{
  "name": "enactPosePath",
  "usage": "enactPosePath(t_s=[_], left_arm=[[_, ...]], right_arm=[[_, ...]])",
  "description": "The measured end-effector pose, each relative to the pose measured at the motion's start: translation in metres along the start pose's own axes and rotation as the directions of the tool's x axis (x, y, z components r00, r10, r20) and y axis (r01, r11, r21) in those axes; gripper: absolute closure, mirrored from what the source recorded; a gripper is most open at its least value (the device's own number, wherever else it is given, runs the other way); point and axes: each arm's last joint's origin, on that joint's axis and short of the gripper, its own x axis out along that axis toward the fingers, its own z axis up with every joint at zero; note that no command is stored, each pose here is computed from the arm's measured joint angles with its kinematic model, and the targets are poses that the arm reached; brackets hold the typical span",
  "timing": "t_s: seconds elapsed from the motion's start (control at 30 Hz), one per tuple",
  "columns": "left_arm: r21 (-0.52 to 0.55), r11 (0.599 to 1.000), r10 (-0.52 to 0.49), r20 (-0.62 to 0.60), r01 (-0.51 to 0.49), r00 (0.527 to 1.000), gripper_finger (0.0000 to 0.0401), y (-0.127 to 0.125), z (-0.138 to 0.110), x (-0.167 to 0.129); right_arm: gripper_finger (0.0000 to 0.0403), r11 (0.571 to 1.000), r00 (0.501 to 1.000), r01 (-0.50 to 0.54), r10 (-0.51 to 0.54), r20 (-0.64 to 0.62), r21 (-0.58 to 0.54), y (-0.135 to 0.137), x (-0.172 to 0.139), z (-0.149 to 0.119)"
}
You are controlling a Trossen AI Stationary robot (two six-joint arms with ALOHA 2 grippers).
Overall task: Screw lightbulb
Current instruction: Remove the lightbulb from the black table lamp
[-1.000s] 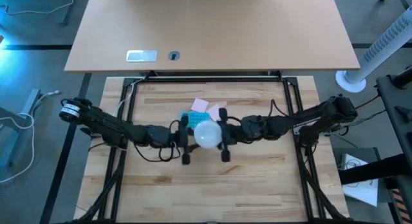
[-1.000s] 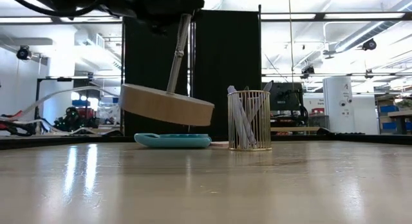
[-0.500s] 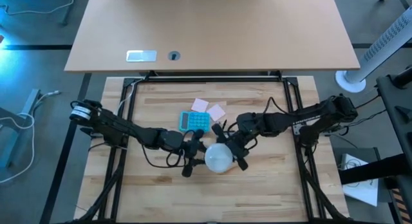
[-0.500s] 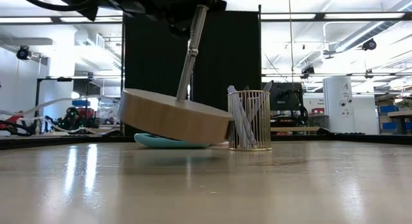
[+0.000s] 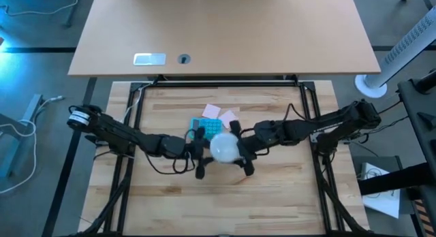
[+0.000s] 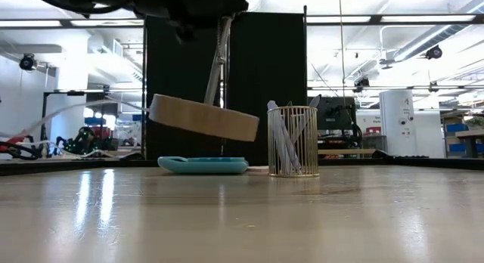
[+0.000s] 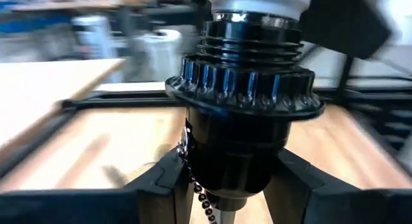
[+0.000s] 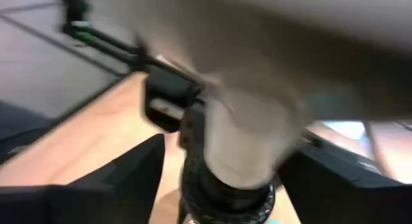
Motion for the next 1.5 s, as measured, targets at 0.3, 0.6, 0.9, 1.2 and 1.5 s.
enactPosePath(t_s=[0.3, 0.6, 0.9, 1.2, 1.5], left_arm=[[-0.008, 0.944, 0.329, 0.022, -0.329, 0.944, 0.0266, 0.013, -0.001, -0.011], [0.007, 0.839, 0.544, 0.017, -0.544, 0.839, 0.0266, 0.021, -0.002, -0.013], [0.063, 0.781, 0.623, -0.02, -0.621, 0.782, 0.0266, 0.027, -0.008, -0.014], [0.139, 0.778, 0.622, -0.036, -0.613, 0.782, 0.0266, 0.027, -0.01, -0.014], [0.156, 0.783, 0.613, -0.037, -0.602, 0.789, 0.0266, 0.027, -0.011, -0.014]], right_arm=[[0.0101, 0.871, 0.907, 0.413, -0.419, -0.036, 0.264, -0.005, 0.002, 0.008], [0.0102, 0.679, 0.739, 0.598, -0.672, 0.033, 0.426, -0.008, 0.03, 0.004], [0.0092, 0.585, 0.637, 0.693, -0.771, 0.023, 0.421, -0.017, 0.047, -0.007], [0.0122, 0.573, 0.648, 0.675, -0.762, -0.001, 0.465, -0.027, 0.05, -0.015], [0.0184, 0.595, 0.668, 0.671, -0.744, -0.012, 0.444, -0.028, 0.052, -0.018]])
